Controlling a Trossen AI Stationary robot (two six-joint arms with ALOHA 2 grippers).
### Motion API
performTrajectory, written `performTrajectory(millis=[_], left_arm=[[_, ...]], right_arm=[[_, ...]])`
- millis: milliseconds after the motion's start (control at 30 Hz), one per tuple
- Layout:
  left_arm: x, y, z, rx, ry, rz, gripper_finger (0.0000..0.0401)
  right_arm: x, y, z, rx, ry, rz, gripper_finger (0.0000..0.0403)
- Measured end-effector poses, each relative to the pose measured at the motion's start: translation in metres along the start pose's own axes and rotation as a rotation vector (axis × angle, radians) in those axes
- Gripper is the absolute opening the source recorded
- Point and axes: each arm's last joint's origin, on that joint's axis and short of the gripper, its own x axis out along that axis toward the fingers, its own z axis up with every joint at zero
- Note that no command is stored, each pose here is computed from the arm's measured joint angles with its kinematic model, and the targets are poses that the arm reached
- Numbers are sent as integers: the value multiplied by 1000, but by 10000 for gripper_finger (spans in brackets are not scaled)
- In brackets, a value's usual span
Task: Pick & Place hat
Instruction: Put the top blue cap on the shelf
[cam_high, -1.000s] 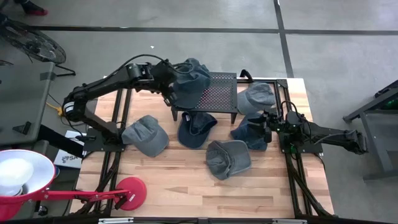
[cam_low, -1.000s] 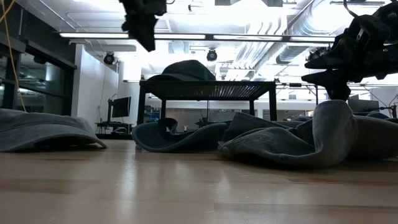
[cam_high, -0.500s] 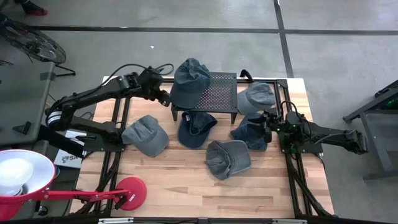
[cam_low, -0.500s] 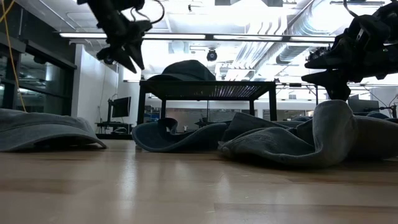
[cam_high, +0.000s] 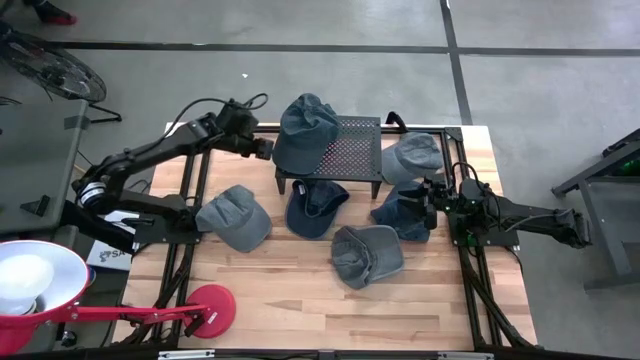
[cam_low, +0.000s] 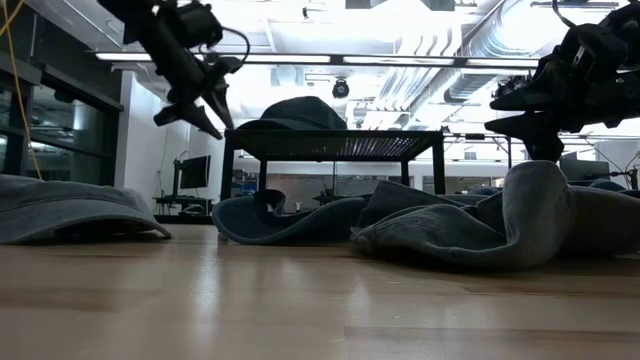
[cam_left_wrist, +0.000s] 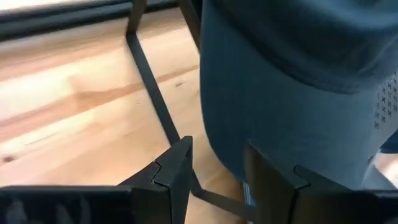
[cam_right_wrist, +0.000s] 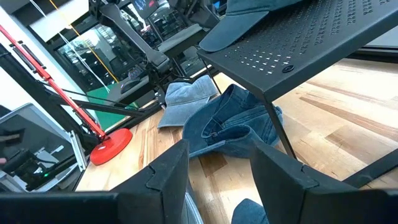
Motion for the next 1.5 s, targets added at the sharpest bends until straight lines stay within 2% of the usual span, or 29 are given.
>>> performTrajectory(millis=[133, 333, 500, 633, 1200, 1500], left_arm=[[8, 8, -2, -11, -10, -51, 140], [13, 20, -2, -24, -30, -48, 140], [16, 25, -2, -15, -31, -114, 140], [17, 24, -1, -5, -40, -156, 140], [27, 25, 1, 3, -30, -175, 140], [26, 21, -1, -2, 50, -311, 140]], right_arm=[[0, 0, 0, 0, 0, 0, 161], [0, 0, 0, 0, 0, 0, 162], [0, 0, 0, 0, 0, 0, 162], [0, 0, 0, 0, 0, 0, 162], [0, 0, 0, 0, 0, 0, 162], [0, 0, 0, 0, 0, 0, 162]])
